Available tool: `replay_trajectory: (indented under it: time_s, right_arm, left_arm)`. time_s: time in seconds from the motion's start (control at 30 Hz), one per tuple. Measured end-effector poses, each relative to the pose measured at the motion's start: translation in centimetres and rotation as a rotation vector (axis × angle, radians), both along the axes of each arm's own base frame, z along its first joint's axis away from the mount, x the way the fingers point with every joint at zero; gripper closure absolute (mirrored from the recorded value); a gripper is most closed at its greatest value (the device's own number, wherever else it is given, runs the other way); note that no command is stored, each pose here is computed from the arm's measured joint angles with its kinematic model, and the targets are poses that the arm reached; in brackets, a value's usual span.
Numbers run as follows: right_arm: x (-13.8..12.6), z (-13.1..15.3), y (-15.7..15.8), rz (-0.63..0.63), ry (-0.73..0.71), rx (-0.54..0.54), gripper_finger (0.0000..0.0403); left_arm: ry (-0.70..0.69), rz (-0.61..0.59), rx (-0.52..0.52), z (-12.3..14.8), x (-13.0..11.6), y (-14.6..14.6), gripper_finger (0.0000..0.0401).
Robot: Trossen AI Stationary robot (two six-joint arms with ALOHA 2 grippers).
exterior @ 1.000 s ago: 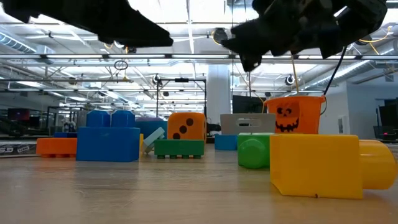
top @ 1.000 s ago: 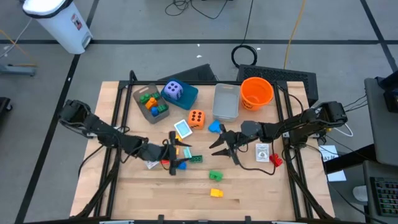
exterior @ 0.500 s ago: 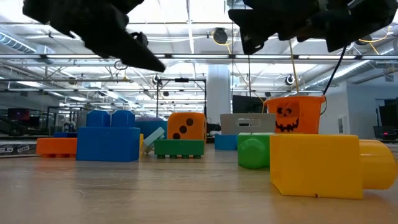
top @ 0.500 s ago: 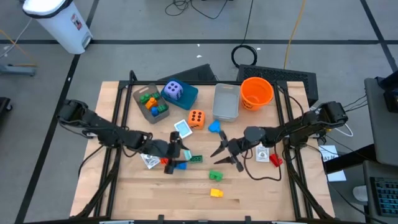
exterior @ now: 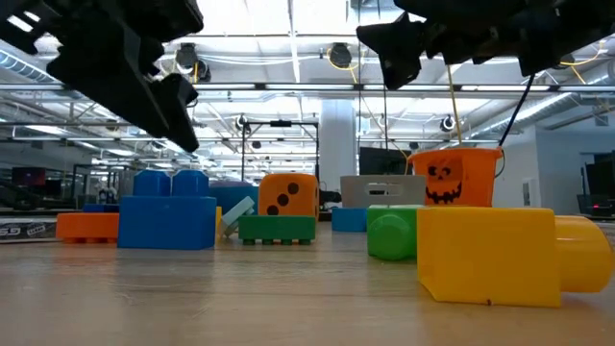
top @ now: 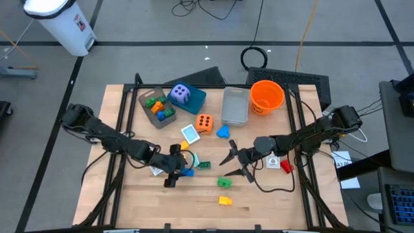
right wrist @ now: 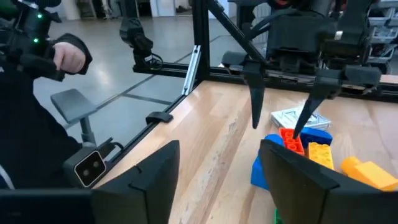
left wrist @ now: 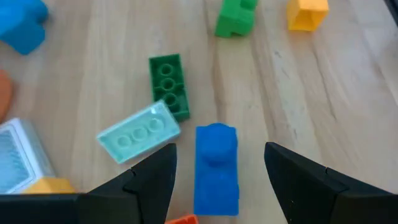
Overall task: Pick & Place Toys
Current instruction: Put the blue game piece into the black bin
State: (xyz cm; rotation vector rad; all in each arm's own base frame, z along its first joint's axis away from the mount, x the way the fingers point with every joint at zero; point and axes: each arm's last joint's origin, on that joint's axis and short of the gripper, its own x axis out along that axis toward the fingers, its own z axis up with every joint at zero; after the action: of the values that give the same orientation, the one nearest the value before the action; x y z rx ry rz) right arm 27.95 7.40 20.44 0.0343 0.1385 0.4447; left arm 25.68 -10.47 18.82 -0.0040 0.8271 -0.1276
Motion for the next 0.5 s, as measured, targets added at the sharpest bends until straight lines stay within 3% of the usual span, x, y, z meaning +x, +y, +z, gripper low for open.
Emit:
replay_trajectory:
  time_s: [0.5]
  right_arm:
    - [0.0,-0.5,-0.5,-0.014,0.045,-0.022,0.0175]
  left_arm:
    - [0.061,0.014,0.008,-2.8,1.6,0.4,0.0148]
